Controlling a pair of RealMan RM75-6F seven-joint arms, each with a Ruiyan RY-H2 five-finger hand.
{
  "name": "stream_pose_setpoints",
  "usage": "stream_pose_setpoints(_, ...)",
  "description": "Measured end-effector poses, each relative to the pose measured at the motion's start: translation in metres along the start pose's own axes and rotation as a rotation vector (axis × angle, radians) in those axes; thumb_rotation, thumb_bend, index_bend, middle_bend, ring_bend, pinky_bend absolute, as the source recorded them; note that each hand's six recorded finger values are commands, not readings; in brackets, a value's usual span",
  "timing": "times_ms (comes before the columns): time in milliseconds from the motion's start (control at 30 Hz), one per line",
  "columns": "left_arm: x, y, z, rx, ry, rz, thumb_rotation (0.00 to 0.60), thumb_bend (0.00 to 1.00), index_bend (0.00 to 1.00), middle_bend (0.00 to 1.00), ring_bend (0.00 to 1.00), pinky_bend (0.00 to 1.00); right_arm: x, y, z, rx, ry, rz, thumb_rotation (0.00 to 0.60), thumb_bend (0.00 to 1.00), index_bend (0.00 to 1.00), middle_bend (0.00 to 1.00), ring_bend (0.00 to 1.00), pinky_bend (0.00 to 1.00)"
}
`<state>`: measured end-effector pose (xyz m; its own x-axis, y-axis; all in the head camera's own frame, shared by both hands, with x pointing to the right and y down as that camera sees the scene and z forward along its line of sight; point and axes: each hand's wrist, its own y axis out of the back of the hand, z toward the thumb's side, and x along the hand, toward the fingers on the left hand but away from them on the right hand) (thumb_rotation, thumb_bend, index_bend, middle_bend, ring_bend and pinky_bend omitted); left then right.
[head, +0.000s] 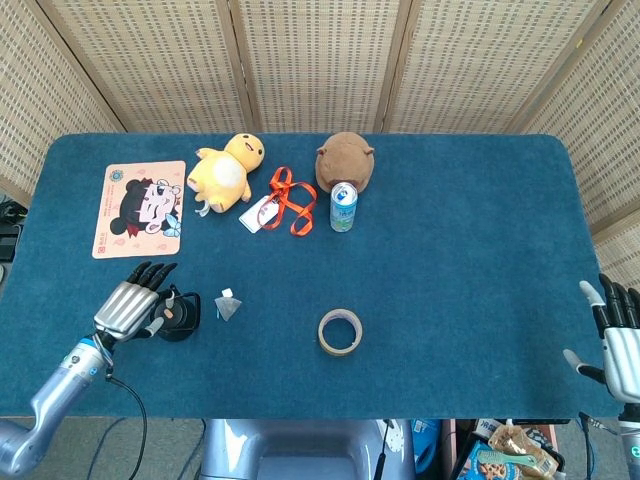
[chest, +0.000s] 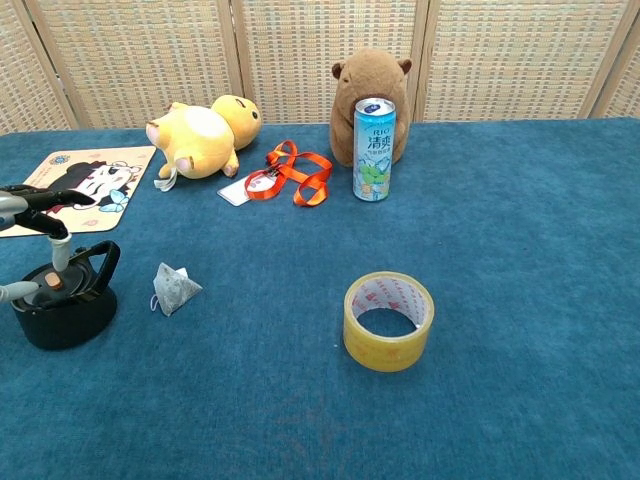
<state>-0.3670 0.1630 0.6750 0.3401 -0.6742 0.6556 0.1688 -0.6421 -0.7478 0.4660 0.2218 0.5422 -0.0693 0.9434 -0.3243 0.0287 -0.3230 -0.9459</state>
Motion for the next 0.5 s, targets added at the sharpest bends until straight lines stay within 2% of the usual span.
stream_pose_setpoints(133,0.0014,-0.0019,0.0016,0.000,-0.005,-0.006,0.600,0.39,0.46,0.00,0.00,0.00,-0.0001,-0.0004,-0.0004,-0.003,-0.001,0.003,0.600,0.00,0.00,0.00,0.00,0.00)
stream_pose_setpoints(300,0.0030,-0.0041,0.0037,0.006,-0.008,-0.008,0.600,0.39,0.54,0.00,0.00,0.00,-0.0005,-0.0006,-0.0013,-0.009,-0.002,0.006,0.600,0.00,0.00,0.00,0.00,0.00)
stream_pose_setpoints(500,0.0037,-0.0029,0.0049,0.008,-0.004,0.001,0.600,0.42,0.60,0.00,0.00,0.00,-0.0007,0.0001,-0.0021,-0.012,-0.002,0.007,0.600,0.00,0.00,0.00,0.00,0.00)
